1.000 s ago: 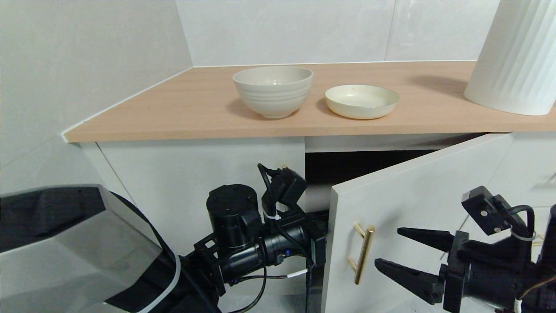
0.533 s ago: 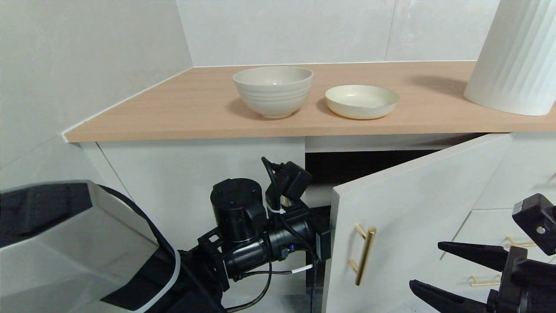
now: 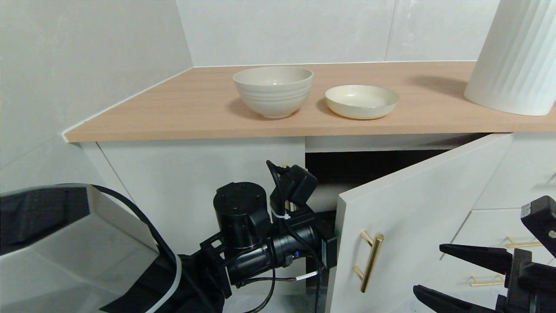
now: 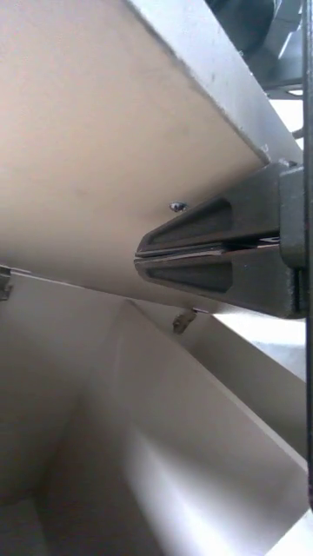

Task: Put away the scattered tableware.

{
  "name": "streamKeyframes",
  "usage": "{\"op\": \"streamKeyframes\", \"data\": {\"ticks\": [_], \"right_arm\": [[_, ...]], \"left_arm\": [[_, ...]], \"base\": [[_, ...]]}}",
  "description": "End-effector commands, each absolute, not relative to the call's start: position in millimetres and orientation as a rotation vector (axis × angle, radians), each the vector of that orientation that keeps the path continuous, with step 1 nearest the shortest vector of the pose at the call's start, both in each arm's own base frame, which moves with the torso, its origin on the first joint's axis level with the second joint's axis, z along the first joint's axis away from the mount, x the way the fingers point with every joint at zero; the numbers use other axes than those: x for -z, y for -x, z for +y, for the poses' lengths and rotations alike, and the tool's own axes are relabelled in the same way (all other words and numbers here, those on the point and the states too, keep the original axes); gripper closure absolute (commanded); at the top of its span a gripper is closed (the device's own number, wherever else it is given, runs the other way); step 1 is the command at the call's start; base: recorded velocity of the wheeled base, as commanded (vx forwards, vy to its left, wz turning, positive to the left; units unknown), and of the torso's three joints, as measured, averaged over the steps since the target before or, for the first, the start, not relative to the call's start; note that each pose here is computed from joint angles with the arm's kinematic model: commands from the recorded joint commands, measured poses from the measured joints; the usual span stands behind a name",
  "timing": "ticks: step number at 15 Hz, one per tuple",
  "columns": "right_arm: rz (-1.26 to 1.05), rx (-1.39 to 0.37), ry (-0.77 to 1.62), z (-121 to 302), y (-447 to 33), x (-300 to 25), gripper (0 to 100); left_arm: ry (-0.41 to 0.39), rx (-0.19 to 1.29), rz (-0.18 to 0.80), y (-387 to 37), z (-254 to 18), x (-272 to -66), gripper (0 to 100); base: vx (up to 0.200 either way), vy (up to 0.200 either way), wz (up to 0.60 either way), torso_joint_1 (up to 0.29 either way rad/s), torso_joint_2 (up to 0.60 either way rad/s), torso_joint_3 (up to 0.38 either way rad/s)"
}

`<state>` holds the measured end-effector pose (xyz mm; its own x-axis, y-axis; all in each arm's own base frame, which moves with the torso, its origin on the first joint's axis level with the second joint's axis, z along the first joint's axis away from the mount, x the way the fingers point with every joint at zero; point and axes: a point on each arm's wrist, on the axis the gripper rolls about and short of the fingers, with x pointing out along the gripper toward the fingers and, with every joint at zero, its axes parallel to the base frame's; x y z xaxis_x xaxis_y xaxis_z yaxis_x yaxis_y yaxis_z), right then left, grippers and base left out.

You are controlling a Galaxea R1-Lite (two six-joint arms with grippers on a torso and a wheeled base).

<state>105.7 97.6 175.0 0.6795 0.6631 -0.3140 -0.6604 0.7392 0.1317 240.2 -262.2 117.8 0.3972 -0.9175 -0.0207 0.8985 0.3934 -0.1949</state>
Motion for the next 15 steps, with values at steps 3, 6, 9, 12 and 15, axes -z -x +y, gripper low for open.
{"op": "streamKeyframes", "data": {"ticks": [3, 6, 9, 12, 15], "right_arm": [[0.369, -0.745, 0.000, 97, -104, -171, 0], [0.371, -0.748, 0.000, 97, -104, -170, 0], [0.372, -0.749, 0.001, 97, -103, -170, 0], [0.375, -0.750, 0.003, 97, -103, -169, 0], [0.377, -0.750, 0.003, 97, -103, -169, 0]], "left_arm": [[0.158, 1.157, 0.148, -241, -264, -113, 100], [0.155, 1.157, 0.162, -244, -268, -105, 100], [0.156, 1.157, 0.156, -244, -269, -105, 100], [0.156, 1.161, 0.156, -243, -269, -105, 100], [0.166, 1.163, 0.172, -243, -271, -102, 100]], "base": [[-0.200, 0.000, 0.00, 0.007, 0.00, -0.001], [-0.067, 0.000, 0.00, 0.001, 0.00, 0.001], [0.000, 0.000, 0.00, 0.000, 0.00, 0.000], [0.000, 0.000, 0.00, 0.000, 0.00, 0.000], [-0.133, 0.000, 0.00, 0.002, 0.00, 0.003]]}}
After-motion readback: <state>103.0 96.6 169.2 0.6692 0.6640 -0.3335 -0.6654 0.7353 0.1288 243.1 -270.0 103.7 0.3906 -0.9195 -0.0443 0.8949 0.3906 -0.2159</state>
